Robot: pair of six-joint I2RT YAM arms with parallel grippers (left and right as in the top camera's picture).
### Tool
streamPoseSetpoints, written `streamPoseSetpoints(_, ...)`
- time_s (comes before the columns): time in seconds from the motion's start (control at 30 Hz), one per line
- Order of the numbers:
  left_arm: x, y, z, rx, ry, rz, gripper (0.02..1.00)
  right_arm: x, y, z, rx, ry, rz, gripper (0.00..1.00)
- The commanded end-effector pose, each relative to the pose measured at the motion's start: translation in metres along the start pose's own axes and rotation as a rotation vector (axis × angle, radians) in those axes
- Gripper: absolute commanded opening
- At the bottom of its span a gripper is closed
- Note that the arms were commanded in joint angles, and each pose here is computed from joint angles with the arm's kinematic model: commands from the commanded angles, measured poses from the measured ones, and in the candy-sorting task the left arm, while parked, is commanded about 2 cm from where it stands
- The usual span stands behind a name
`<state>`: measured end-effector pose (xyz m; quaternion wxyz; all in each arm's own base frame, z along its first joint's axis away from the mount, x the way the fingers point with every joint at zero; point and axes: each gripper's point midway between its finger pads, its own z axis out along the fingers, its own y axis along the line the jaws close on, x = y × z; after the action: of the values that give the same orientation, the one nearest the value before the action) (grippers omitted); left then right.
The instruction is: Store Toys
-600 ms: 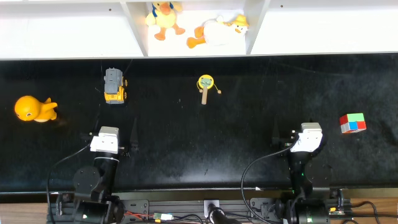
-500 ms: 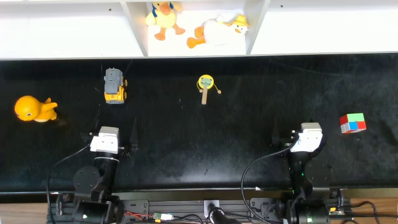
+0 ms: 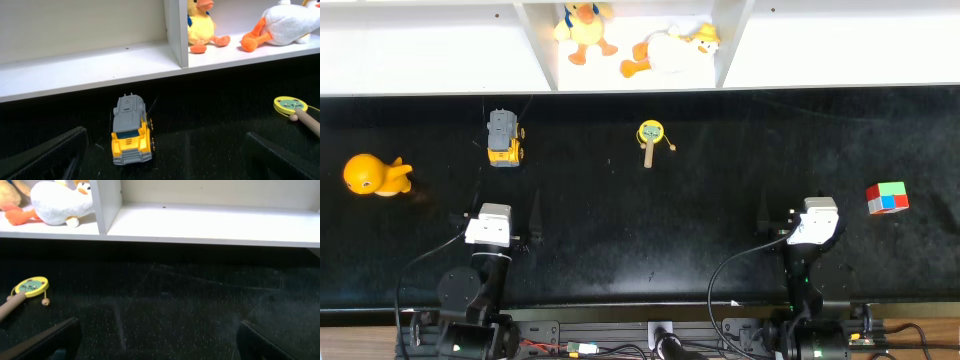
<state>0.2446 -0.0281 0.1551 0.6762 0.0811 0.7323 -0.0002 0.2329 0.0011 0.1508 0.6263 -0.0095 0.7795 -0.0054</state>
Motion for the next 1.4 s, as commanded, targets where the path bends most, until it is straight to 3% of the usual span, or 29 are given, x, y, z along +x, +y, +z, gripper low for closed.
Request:
streamPoseSetpoints(0.03, -0.001, 0.0, -0.001, -0.002, -0.006, 0.019, 0.998, 0.001, 0.002, 0.0, -0.011, -0.006, -0.004, 0.996)
streamPoseSetpoints(0.83, -0.004, 0.001, -0.003, -0.002, 0.013, 0.016, 0.998, 0.001, 0.002, 0.0, -0.011, -0.006, -0.004, 0.993)
streamPoseSetpoints(1.03, -0.025, 0.013, -0.012, -0.046, 0.136, -0.161, 0.996, 0.001, 0.002, 0.0, -0.011, -0.006, -0.004, 0.996)
streamPoseSetpoints(1.17, -0.045, 0.025, -0.01, -0.073, 0.218, -0.141, 0.993, 0.001, 0.002, 0.0, -0.011, -0.006, -0.004, 0.996)
streamPoseSetpoints(1.4, -0.08, 0.052, 0.017, 0.019, 0.294, -0.028, 0.993, 0.001, 0.002, 0.0, -0.011, -0.006, -0.004, 0.993)
